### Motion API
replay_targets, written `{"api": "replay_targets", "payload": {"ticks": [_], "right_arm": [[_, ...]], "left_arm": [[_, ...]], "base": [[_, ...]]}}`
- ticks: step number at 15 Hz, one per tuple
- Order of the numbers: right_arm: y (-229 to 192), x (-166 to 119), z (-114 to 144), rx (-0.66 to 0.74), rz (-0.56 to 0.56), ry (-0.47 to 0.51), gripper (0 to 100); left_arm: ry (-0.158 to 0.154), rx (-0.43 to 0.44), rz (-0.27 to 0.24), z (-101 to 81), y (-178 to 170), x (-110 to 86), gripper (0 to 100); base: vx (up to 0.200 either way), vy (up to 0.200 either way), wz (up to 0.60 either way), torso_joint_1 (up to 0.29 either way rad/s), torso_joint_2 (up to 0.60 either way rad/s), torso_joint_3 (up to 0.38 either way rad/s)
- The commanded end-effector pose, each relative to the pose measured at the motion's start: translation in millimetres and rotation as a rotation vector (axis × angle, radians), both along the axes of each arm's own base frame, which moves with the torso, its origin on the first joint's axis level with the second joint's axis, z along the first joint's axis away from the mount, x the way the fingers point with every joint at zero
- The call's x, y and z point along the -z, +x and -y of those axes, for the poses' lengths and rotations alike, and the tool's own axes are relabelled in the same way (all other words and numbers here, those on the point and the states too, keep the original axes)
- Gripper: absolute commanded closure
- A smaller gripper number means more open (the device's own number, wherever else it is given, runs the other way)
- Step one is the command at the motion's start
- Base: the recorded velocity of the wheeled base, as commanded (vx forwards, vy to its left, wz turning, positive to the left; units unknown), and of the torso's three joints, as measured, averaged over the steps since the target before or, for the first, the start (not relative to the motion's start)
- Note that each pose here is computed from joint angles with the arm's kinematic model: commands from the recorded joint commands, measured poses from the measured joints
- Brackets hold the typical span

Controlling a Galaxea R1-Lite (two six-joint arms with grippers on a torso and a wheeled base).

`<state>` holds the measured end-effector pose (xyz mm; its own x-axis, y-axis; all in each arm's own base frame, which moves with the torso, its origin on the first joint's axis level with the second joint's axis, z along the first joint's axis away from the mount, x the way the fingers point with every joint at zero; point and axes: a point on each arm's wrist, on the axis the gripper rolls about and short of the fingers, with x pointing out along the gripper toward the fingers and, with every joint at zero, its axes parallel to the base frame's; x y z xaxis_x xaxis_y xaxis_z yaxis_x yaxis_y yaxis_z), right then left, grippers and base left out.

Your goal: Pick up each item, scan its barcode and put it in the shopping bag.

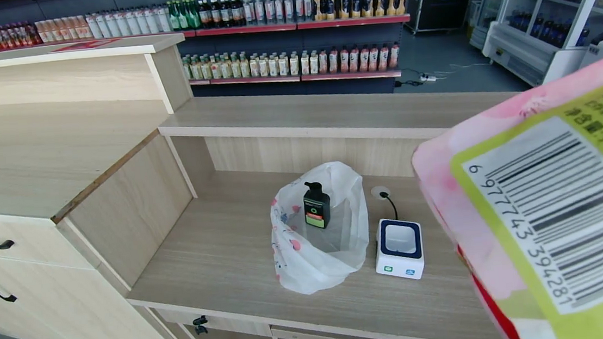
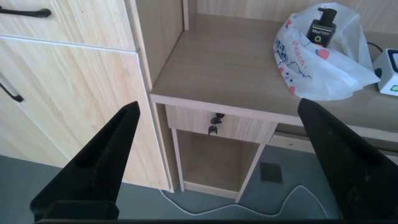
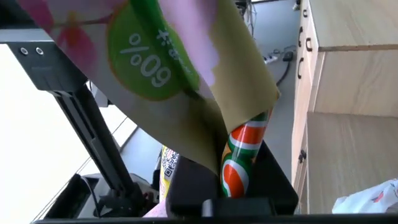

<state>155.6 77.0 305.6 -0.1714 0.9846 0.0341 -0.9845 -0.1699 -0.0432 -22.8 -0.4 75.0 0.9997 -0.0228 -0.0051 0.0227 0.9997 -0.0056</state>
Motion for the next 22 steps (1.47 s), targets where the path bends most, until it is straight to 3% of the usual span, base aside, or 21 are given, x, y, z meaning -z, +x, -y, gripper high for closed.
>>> {"api": "replay_targets", "payload": {"ticks": [1, 9, 22], "right_arm": [[12.1, 8.7, -7.8, -0.017, -0.003, -0.008, 100], [18.0, 8.5, -16.6, -0.048, 0.03, -0.003, 100], [3.4, 17.5, -9.6, -0.041, 0.042, -0.003, 100]], "left_arm": [[-0.001, 0.0, -0.001, 0.0, 0.1, 0.0, 0], [-0.001, 0.0, -0.001, 0.0, 0.1, 0.0, 0], [-0.001, 0.0, -0.001, 0.0, 0.1, 0.0, 0]], "base": [[0.0, 0.0, 0.0, 0.0, 0.0, 0.0], [0.0, 0.0, 0.0, 0.0, 0.0, 0.0], [0.0, 0.0, 0.0, 0.0, 0.0, 0.0]]}}
